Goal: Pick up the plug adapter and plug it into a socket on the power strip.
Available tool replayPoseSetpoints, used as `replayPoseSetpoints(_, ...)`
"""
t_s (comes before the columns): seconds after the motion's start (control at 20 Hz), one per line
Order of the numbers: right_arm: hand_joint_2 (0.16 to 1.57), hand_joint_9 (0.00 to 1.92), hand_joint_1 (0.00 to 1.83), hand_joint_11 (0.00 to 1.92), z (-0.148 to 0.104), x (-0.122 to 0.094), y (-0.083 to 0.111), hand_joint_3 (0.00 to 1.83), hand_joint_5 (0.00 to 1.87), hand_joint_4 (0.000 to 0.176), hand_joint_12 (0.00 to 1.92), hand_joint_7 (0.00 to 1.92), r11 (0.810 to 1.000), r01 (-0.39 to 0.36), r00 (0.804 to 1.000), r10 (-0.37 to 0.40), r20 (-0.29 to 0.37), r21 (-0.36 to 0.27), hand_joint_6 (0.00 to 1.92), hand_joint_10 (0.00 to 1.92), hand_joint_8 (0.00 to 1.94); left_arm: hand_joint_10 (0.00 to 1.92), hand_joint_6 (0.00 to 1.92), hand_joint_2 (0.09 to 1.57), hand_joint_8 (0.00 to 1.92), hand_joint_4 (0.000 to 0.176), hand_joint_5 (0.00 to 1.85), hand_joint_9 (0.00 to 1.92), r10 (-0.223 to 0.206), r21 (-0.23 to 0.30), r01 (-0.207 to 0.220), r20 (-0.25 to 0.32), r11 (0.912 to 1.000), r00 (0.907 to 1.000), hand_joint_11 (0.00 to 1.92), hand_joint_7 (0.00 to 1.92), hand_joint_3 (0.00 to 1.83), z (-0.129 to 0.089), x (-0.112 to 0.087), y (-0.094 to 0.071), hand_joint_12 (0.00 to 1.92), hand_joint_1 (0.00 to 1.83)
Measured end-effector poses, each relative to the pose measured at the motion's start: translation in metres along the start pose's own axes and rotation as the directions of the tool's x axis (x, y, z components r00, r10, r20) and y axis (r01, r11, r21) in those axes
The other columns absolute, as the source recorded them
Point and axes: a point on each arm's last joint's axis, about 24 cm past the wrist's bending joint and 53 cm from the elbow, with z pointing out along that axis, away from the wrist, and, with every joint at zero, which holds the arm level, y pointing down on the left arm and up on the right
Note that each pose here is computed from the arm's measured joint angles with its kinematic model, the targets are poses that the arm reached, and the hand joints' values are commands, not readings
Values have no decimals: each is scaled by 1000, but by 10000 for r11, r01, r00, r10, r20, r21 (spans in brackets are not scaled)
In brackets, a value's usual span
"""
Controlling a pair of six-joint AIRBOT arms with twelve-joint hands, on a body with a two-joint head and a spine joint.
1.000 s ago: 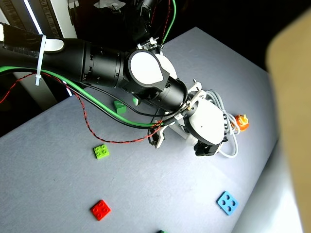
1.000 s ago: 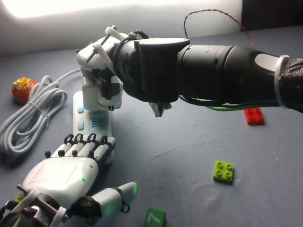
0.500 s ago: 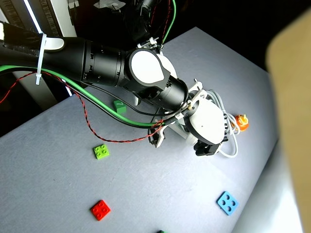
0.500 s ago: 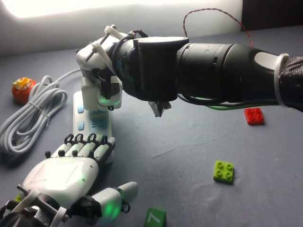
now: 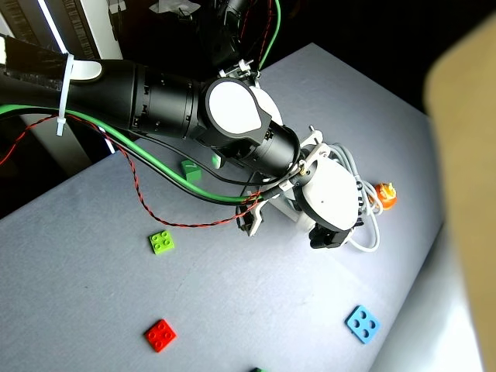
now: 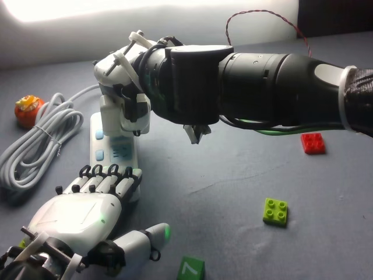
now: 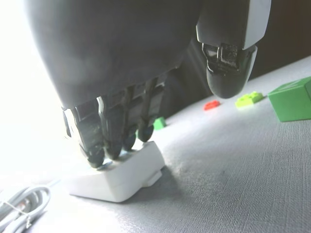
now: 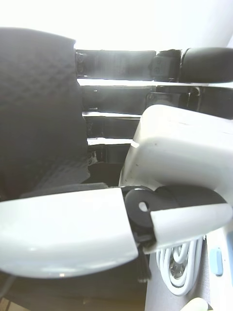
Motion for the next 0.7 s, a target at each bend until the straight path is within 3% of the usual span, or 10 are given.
replayPoseSetpoints(0.6, 1104, 1280, 1231, 902, -1, 0, -1, 0, 918, 0, 911, 1119, 10000, 9, 10000, -9, -9, -45, 1112, 4, 741, 1, 1, 1286, 1, 0, 55, 2, -8, 3, 8, 1, 10000, 10000, 0, 18, 0, 0, 0, 0, 0, 6)
replayPoseSetpoints(0.7, 1123, 1256, 1221, 871, -1, 1, -2, 2, 879, 0, 916, 1068, 10000, 19, 10000, -19, -30, -42, 1163, 3, 837, 6, 8, 1285, 6, 0, 78, 19, -10, 0, 10, 0, 10000, 10000, 14, 36, 0, 0, 0, 0, 7, 32)
